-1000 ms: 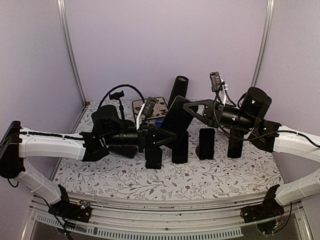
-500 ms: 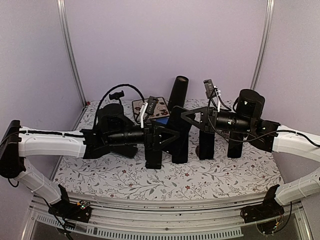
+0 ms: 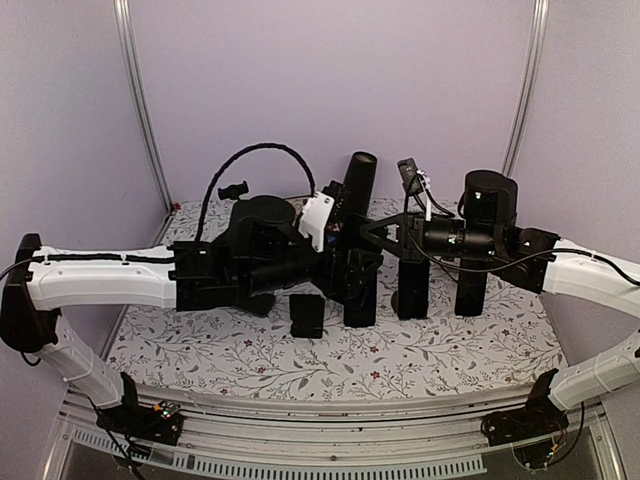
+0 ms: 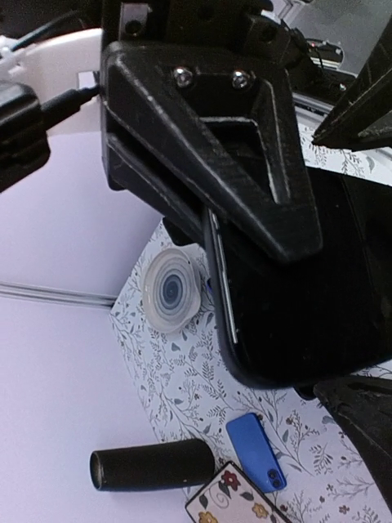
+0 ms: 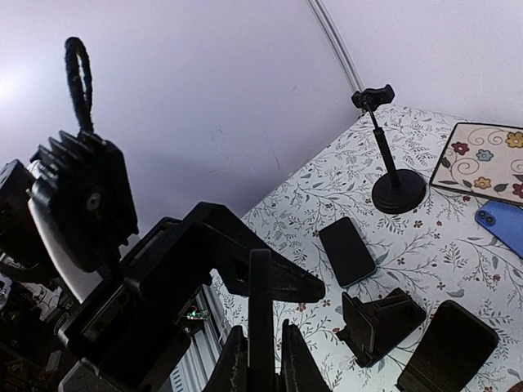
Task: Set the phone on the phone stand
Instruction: Pass from the right arm to the left
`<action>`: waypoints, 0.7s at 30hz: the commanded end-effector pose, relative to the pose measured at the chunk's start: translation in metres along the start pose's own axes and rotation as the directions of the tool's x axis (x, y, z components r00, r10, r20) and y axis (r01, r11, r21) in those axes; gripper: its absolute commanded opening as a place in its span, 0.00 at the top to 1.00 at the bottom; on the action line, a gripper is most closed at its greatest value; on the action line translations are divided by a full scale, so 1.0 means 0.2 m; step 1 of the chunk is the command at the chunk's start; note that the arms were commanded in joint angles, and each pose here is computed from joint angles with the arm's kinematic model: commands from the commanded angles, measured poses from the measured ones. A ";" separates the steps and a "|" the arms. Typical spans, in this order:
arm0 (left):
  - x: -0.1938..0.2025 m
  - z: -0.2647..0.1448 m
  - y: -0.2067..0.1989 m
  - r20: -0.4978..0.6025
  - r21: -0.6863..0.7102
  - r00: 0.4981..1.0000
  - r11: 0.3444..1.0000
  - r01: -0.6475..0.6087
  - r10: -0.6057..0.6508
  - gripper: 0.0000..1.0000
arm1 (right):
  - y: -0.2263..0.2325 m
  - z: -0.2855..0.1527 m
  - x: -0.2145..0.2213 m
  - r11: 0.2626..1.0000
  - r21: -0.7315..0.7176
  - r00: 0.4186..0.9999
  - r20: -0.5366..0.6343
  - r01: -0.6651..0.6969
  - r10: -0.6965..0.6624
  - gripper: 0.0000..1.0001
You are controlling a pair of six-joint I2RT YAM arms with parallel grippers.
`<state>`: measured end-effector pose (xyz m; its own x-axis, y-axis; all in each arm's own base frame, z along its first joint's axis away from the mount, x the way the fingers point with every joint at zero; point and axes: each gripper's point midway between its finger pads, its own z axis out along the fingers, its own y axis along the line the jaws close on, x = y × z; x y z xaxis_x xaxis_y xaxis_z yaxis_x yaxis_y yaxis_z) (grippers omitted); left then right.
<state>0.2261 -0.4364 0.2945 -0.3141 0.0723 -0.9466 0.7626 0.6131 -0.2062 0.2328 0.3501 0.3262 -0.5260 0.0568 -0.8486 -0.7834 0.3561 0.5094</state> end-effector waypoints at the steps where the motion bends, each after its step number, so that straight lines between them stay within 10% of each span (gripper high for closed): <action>1: 0.09 0.04 0.05 -0.089 -0.166 0.989 0.978 -0.129 0.116 0.04 | 0.03 0.00 -0.10 1.000 0.000 0.999 0.040 0.029 -0.029 0.97; 21: 0.07 0.07 0.11 -0.117 -0.336 0.985 0.928 -0.160 0.128 0.03 | -0.01 0.04 -0.04 1.000 0.023 1.000 0.001 0.012 -0.012 0.97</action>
<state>0.2440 -0.4406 0.2577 -0.2838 0.2722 -0.9194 0.6008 0.7978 0.0507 0.2390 0.3538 0.3084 -0.5592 0.0198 -0.8288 -0.7582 0.3921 0.5209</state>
